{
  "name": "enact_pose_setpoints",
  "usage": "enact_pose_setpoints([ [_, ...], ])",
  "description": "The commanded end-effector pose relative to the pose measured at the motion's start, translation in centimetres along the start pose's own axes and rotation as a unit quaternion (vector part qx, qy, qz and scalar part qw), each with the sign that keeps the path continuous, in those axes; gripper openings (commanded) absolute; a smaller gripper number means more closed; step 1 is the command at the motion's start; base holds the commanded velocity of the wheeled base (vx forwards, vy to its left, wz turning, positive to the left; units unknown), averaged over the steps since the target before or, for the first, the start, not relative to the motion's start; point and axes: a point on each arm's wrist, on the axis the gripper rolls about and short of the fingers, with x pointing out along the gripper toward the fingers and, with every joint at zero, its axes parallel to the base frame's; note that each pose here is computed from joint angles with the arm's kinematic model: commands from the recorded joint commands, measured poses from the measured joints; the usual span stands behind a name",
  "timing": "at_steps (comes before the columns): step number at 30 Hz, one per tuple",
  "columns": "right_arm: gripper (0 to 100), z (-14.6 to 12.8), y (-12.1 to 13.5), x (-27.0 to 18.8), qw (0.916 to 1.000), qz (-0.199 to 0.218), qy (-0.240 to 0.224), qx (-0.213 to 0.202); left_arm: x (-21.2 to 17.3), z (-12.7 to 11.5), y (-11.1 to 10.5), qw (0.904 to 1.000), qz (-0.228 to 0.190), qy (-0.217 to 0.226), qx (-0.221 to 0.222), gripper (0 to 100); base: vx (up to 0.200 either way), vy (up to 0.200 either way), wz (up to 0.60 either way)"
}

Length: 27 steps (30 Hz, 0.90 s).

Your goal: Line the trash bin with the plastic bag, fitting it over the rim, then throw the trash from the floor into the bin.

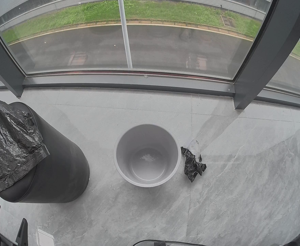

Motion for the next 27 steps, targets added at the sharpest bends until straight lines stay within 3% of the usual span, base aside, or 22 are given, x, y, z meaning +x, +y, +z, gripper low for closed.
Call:
enact_pose_setpoints([
  [1,100,7.6,0.2,4.3,0.9970,0.064,0.035,0.027,-0.1,0.6,0.0,0.9999,-0.009,-0.013,-0.005,100,0.000,0.000,0.00],
  [2,100,7.8,0.3,4.7,0.9965,0.072,0.032,0.027,-0.3,1.5,0.0,0.9996,-0.009,-0.025,-0.013,100,0.000,0.000,0.00],
  [5,100,9.2,0.7,7.5,0.9922,0.120,0.013,0.030,-1.4,9.5,0.3,0.9912,-0.021,-0.085,-0.099,100,0.000,0.000,0.00],
  [6,100,9.6,1.0,8.7,0.9900,0.138,0.006,0.031,-1.6,11.7,0.5,0.9883,-0.032,-0.088,-0.120,100,0.000,0.000,0.00],
  [8,100,10.1,1.4,10.3,0.9879,0.152,-0.009,0.027,-1.7,13.4,0.6,0.9894,-0.055,-0.069,-0.116,100,0.000,0.000,0.00],
  [12,100,10.4,2.2,12.9,0.9841,0.173,-0.019,0.035,0.0,12.6,0.6,0.9975,-0.065,0.003,-0.027,100,0.000,0.000,0.00],
  [15,100,9.8,2.6,14.5,0.9843,0.173,-0.005,0.036,2.2,11.5,0.4,0.9946,-0.070,0.058,0.050,100,0.000,0.000,0.00],
  [19,100,8.7,2.8,15.4,0.9850,0.168,0.015,0.037,5.3,10.3,0.1,0.9734,-0.091,0.123,0.171,100,0.000,0.000,0.00],
  [26,100,8.6,2.7,15.3,0.9852,0.166,0.015,0.038,10.6,8.8,-0.1,0.9403,-0.082,0.159,0.290,100,0.000,0.000,0.00],
  [27,100,8.6,2.7,15.3,0.9852,0.166,0.015,0.038,10.6,8.8,-0.1,0.9403,-0.082,0.159,0.290,100,0.000,0.000,0.00],
])
